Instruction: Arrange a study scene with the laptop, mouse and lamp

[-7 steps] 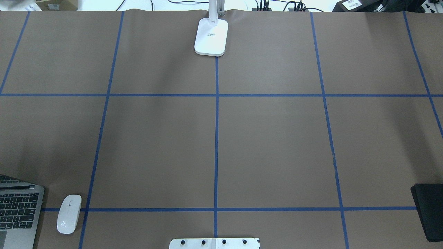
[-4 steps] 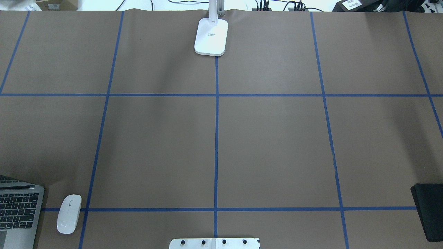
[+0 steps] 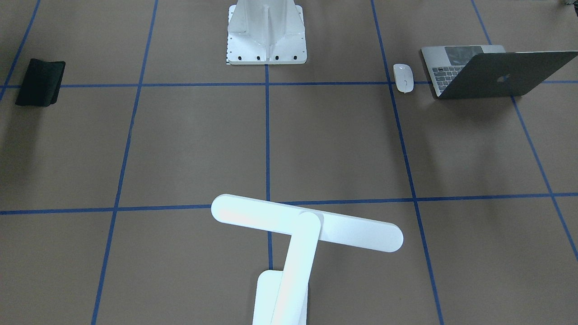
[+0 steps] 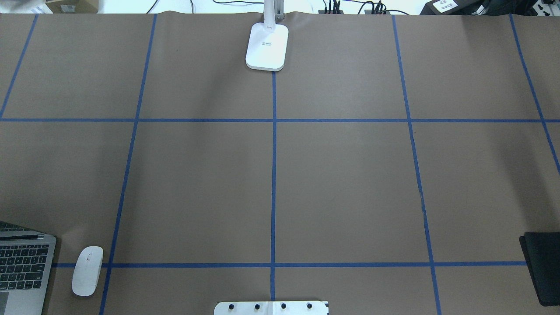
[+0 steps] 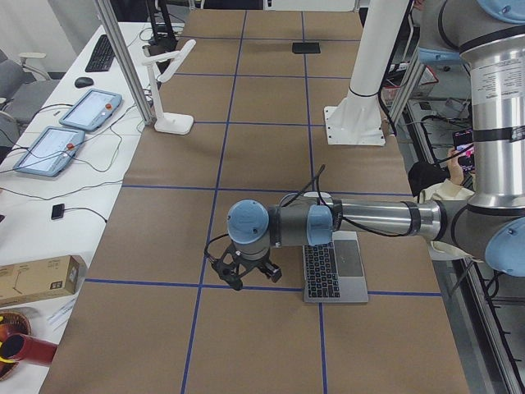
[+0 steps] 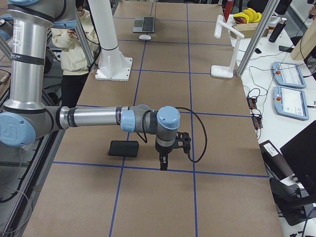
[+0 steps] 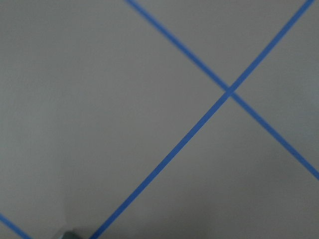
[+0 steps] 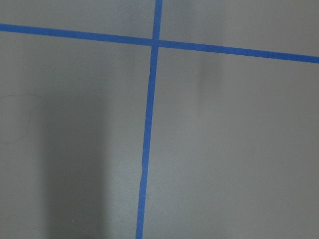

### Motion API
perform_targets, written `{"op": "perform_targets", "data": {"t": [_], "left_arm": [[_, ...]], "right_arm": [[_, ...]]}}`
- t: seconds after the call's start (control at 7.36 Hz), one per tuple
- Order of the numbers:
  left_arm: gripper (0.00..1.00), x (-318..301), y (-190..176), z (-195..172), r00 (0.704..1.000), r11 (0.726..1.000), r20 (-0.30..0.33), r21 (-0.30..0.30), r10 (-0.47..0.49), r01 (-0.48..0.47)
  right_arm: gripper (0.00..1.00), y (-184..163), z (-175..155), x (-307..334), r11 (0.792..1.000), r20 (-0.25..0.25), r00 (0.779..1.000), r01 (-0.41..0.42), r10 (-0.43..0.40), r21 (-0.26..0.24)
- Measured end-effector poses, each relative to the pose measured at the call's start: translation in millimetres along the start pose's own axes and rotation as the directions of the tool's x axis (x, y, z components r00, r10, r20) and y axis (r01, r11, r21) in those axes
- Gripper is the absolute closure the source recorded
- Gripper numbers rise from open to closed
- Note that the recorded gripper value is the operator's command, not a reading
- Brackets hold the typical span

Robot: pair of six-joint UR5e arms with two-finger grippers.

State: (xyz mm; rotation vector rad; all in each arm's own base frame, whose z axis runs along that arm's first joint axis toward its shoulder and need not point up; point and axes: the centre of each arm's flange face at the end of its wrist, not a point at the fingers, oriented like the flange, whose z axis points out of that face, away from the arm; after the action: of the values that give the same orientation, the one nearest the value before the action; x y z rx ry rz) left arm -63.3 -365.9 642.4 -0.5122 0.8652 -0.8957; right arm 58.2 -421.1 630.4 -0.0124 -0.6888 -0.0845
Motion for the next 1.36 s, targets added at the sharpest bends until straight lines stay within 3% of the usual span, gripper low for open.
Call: {"op": "perform_targets", "data": {"t": [0.54,0.82,1.36], "left_arm": [[0.01,-29.9,15.5,6.6,0.992,0.992,0.028,-0.019,-0.123,0.123],[0.01,-40.8,19.0,10.2,0.975,0.975,0.035,-0.023,-0.220,0.221],[0.01,-31.9,29.2,11.2,0.940,0.934,-0.007,-0.114,-0.341,0.338]], "right_arm": [[0.00,11.5,1.4,-3.4,1.000,0.038,0.999,-0.004,0.004,-0.002],[0.00,16.7,2.6,-4.1,1.000,0.051,0.999,-0.006,0.006,-0.005],[0.00,16.8,-3.2,-9.3,1.000,0.056,0.998,0.004,-0.004,0.007]]}}
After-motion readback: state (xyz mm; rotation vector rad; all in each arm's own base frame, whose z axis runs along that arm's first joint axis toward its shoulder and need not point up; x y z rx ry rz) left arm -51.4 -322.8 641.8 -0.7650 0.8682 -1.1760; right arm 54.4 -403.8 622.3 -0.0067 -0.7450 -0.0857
